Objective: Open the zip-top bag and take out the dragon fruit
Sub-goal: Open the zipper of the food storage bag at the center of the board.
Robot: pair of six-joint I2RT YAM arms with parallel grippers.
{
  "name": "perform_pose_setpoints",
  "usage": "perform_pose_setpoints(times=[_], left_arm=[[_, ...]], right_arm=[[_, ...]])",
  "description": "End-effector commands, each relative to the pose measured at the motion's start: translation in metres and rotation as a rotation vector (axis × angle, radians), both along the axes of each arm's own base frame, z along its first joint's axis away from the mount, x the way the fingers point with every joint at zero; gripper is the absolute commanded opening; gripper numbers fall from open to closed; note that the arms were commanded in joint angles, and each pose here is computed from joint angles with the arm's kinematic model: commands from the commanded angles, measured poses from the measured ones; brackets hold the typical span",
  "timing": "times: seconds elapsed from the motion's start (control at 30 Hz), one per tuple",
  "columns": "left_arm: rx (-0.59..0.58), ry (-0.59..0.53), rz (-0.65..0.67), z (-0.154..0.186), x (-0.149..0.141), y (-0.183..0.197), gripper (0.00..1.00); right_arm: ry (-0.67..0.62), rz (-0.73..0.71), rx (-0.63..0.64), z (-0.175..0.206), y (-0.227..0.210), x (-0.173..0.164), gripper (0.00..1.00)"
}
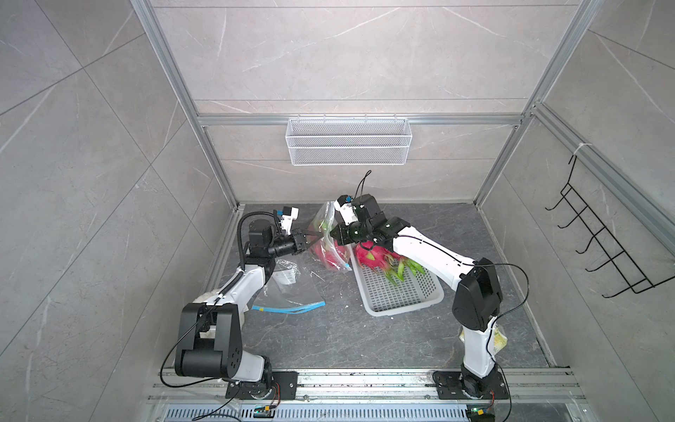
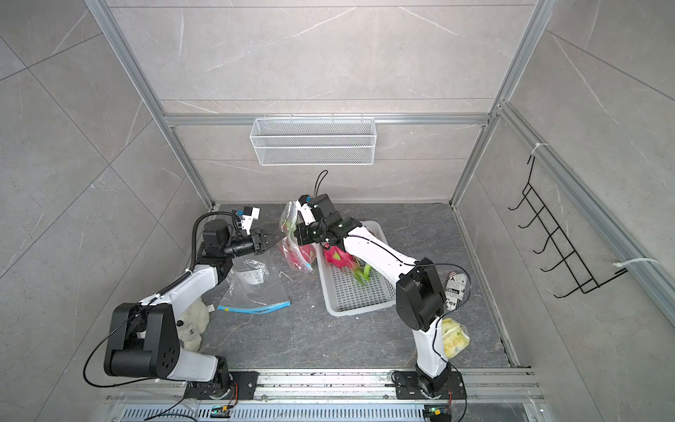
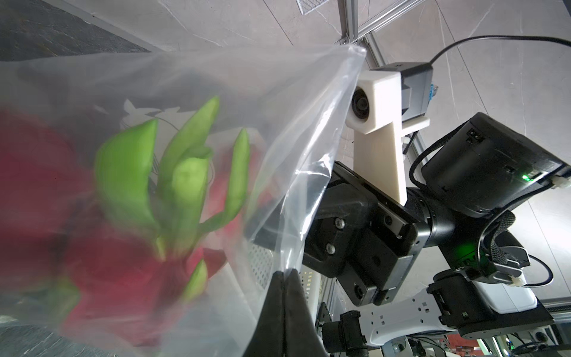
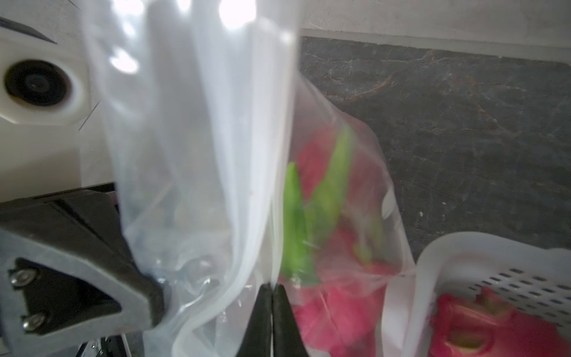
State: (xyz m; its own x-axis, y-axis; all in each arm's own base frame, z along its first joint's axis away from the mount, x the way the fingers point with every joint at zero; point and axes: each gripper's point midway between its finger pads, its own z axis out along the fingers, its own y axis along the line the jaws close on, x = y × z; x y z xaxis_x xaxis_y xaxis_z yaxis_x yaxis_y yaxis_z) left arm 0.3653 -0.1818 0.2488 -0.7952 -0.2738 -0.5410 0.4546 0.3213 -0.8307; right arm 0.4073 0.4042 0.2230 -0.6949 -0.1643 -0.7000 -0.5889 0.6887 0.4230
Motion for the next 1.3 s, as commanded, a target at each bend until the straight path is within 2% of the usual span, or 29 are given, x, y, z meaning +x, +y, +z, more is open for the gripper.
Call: perform_pose_setpoints(times=[0.0, 0.23, 0.43, 0.6, 0.8, 0.93, 1.0, 1.17, 1.27], left_arm=[[-0.005, -0.059, -0.014, 0.012, 0.001, -0.002, 0.00], [-0.006, -0.058, -0.021, 0.011, 0.002, -0.003, 0.00], [-0.002, -0.061, -0.009, 0.011, 0.000, -0.002, 0.00], [-0.003, -0.060, -0.008, 0.012, 0.000, -0.002, 0.00], [-0.004, -0.058, -0.014, 0.011, 0.000, -0.004, 0.00], [-0.005, -0.062, -0.024, 0.013, -0.002, -0.007, 0.00], [-0.006, -0.062, -0.024, 0.014, -0.002, -0.007, 0.00], [-0.007, -0.069, -0.028, 0.015, -0.002, -0.007, 0.00], [-0.009, -0.070, -0.034, 0.015, -0.003, -0.008, 0.00]], right_arm=[[-0.039, -0.036, -0.007, 0.017, -0.014, -0.004, 0.00], [-0.078, -0.086, -0.043, 0.028, -0.037, -0.005, 0.00], [-0.133, -0.234, -0.223, 0.027, -0.085, 0.005, 0.00], [-0.178, -0.314, -0.268, 0.041, -0.106, 0.006, 0.00], [-0.186, -0.292, -0.217, 0.054, -0.096, 0.002, 0.00], [-0.184, -0.144, -0.112, 0.079, -0.063, -0.021, 0.16], [-0.181, -0.094, -0.063, 0.091, -0.052, -0.032, 0.21], [-0.177, -0.056, -0.025, 0.101, -0.039, -0.046, 0.25], [-0.175, -0.028, 0.016, 0.104, -0.028, -0.054, 0.23]])
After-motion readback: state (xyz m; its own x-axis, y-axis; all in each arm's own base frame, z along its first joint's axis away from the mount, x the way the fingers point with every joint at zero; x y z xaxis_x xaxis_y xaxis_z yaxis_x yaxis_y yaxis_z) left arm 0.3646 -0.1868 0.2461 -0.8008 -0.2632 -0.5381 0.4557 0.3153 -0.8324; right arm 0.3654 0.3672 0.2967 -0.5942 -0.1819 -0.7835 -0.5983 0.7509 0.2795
